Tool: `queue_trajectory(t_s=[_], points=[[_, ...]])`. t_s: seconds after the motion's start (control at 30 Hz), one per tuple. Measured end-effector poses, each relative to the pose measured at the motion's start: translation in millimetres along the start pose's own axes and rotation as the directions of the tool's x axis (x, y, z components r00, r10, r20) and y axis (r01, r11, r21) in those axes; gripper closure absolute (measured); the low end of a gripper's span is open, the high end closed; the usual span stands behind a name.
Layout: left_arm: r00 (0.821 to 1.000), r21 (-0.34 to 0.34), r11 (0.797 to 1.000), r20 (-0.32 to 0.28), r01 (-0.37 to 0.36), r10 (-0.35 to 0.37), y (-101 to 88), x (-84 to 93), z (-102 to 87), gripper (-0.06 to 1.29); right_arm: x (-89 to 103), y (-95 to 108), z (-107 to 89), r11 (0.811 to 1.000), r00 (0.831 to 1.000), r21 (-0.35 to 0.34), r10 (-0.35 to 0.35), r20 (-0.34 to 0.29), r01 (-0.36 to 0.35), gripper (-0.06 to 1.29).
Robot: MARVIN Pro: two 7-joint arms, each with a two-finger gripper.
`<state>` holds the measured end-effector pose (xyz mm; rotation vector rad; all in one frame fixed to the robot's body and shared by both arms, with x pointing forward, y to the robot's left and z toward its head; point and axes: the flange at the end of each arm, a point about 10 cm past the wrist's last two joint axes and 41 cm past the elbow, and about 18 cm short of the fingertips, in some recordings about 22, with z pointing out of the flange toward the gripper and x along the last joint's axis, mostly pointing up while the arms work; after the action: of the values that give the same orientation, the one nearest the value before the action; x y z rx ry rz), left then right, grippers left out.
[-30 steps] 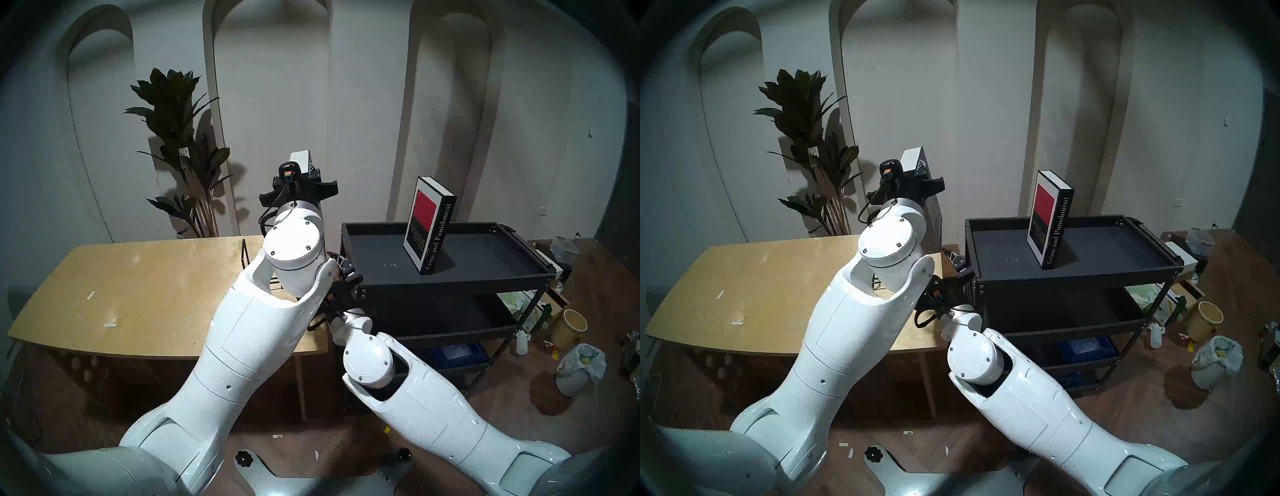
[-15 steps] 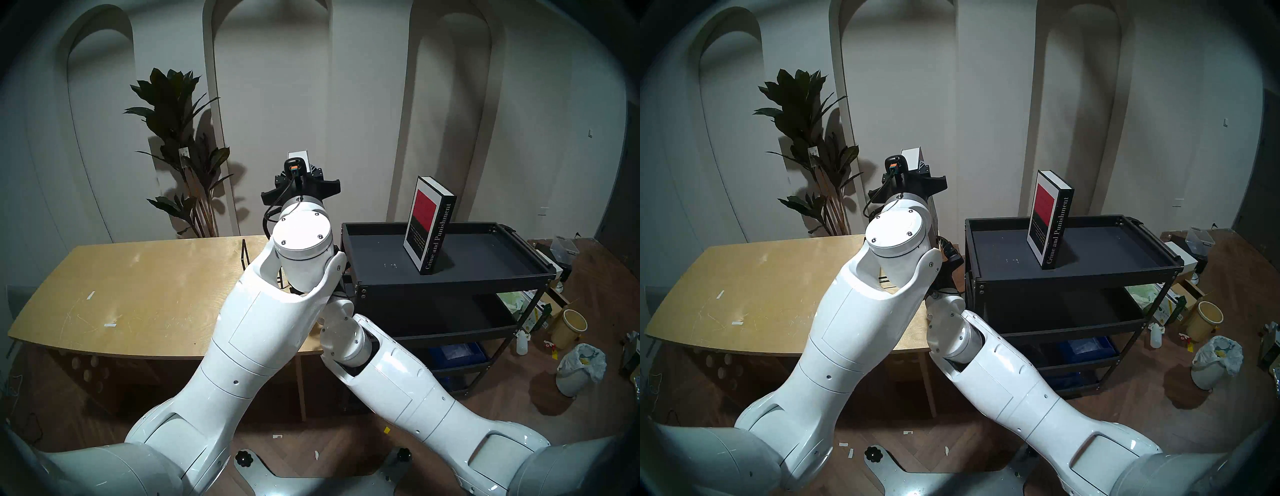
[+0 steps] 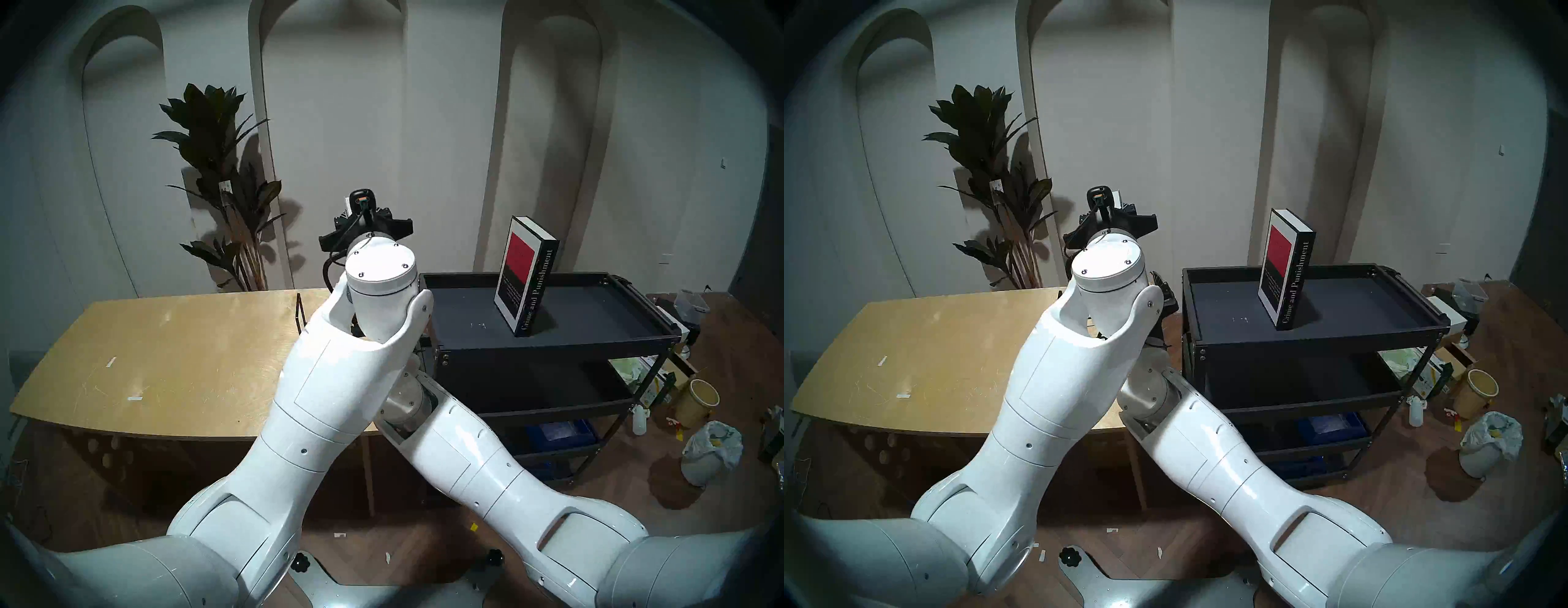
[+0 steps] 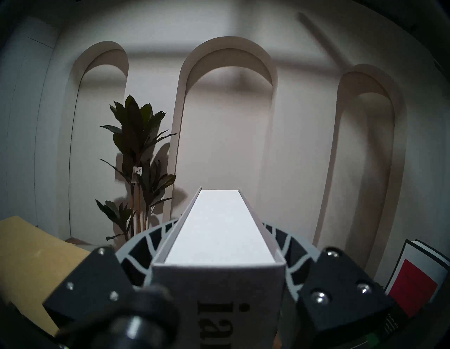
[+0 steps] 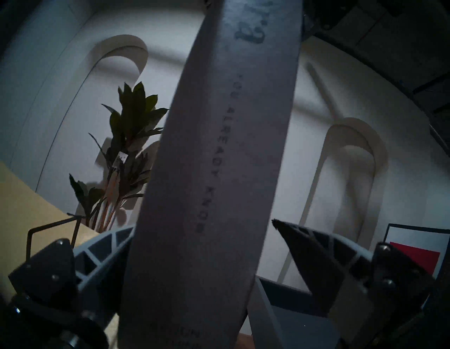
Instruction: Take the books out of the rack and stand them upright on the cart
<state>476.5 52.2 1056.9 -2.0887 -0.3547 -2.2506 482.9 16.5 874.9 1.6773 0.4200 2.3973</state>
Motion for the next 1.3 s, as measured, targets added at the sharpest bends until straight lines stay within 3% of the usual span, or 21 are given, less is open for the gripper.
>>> queue_trajectory(t_s=[0.13,0.5,0.9,1.3], points=[[0.999,0.013,1.000,0.034,0.017,-0.018,3.7,-1.6,4.6,0.63,3.0,-3.5,4.4,0.997,0.998,-0.055,0.053,-0.034,-0.055,0.00],[0.999,-0.016,1.000,0.044,0.011,-0.011,20.7,-2.9,-4.6,0.63,0.6,-2.2,15.2,0.978,0.985,-0.128,0.157,-0.065,-0.164,0.00],[0.996,-0.038,0.997,0.039,-0.074,0.076,28.9,-8.1,-10.5,0.63,2.8,-3.1,21.6,0.952,0.961,-0.137,0.266,-0.072,-0.273,0.00],[0.978,-0.083,0.976,0.044,-0.202,0.206,40.9,-15.8,-13.0,0.63,2.0,-5.4,21.6,0.927,0.935,-0.120,0.351,-0.045,-0.354,0.00]])
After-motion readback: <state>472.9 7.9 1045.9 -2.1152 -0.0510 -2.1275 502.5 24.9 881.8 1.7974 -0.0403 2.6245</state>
